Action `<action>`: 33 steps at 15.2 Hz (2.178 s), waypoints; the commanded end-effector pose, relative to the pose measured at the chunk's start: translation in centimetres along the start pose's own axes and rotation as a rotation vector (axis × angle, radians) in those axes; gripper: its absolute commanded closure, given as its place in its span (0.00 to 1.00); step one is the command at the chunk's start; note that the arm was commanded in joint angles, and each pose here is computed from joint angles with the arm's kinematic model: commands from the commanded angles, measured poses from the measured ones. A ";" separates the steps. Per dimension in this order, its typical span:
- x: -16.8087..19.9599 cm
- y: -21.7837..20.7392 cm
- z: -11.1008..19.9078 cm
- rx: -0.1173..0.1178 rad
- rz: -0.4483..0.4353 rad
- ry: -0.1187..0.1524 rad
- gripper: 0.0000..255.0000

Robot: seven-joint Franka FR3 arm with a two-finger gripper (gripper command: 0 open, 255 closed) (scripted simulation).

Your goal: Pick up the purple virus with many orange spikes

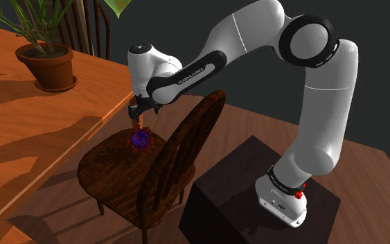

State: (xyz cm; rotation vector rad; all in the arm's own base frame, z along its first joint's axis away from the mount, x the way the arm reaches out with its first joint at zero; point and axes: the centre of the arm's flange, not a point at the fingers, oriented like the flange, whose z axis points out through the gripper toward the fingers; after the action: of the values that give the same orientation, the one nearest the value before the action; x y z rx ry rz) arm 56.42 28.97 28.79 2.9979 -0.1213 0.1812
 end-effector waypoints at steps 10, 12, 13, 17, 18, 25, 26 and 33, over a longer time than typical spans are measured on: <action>2.6 -5.6 7.8 -0.030 0.022 -0.002 0.00; 2.4 -5.8 8.9 -0.030 0.022 -0.002 0.00; 2.4 -5.8 9.2 -0.030 0.022 -0.002 0.00; 2.4 -5.8 9.2 -0.030 0.022 -0.002 1.00; 2.4 -5.9 9.1 -0.030 0.022 -0.002 1.00; 2.4 -5.8 8.6 -0.030 0.022 -0.002 1.00; 2.5 -5.7 8.1 -0.030 0.022 -0.002 1.00; 3.0 -5.2 4.5 -0.030 0.022 -0.002 1.00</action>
State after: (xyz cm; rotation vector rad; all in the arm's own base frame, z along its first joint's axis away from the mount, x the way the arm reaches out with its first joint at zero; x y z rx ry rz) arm 60.32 33.28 23.43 2.9680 -0.1561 0.1756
